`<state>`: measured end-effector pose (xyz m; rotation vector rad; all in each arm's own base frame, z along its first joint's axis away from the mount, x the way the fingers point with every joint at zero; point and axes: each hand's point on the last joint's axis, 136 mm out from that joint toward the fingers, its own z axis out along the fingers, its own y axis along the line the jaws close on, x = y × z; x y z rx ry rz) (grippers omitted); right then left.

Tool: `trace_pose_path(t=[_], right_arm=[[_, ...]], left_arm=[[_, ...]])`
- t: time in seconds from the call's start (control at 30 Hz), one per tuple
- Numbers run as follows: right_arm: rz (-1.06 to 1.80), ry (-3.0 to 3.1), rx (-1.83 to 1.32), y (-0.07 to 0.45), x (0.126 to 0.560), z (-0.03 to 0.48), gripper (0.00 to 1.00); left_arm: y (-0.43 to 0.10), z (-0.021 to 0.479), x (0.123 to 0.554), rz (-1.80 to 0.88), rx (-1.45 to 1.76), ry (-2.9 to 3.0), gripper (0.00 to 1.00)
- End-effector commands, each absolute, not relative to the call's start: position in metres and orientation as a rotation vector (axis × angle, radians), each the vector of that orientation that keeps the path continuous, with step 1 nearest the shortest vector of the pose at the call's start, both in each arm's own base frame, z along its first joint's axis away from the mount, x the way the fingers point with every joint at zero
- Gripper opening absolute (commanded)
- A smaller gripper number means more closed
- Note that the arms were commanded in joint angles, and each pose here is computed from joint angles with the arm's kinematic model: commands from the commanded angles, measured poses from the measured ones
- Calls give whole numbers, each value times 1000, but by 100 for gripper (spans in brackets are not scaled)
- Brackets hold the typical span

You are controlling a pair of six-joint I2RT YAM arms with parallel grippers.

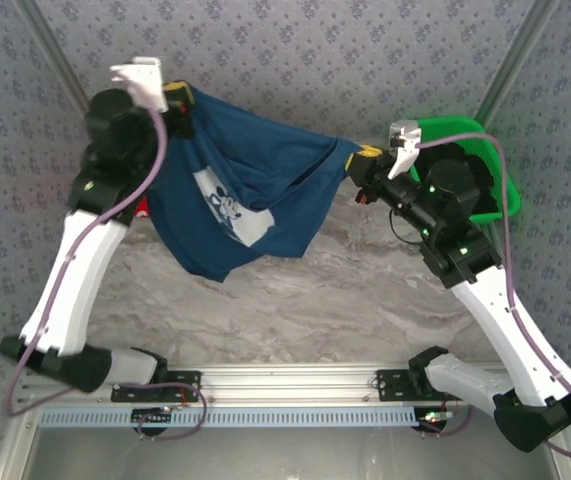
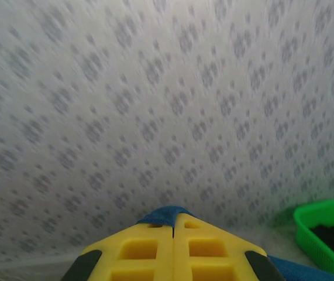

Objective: Fold the inside-out t-shirt

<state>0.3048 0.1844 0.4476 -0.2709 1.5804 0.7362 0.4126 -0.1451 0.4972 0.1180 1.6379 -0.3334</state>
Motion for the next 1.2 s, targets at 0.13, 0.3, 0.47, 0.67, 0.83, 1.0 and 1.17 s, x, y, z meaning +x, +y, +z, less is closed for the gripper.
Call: trace_pose_path(t=[0.13, 0.3, 0.47, 0.67, 0.83, 1.0, 1.17], right_arm=[[548, 1916, 274, 117, 364, 304, 0], [452, 2099, 375, 83, 394, 232, 0], [436, 2258, 397, 59, 410, 176, 0], [436, 2338, 377, 49, 421, 152, 0], [488, 2329, 380, 49, 427, 150, 0], [518, 2327, 363, 53, 427, 154, 0], [534, 2325, 357, 55, 428, 153, 0]], left_arm=[[-258, 316, 535, -417, 303, 2011, 14], [-275, 275, 548, -460, 333, 2128, 47], [-272, 252, 496, -542, 353, 2142, 63], [-285, 176, 389, -597, 606, 2175, 65], [-295, 102, 329, -447, 886, 2291, 68], [-284, 57, 301, -327, 980, 2389, 73], [-290, 35, 300, -250, 1042, 2410, 74]])
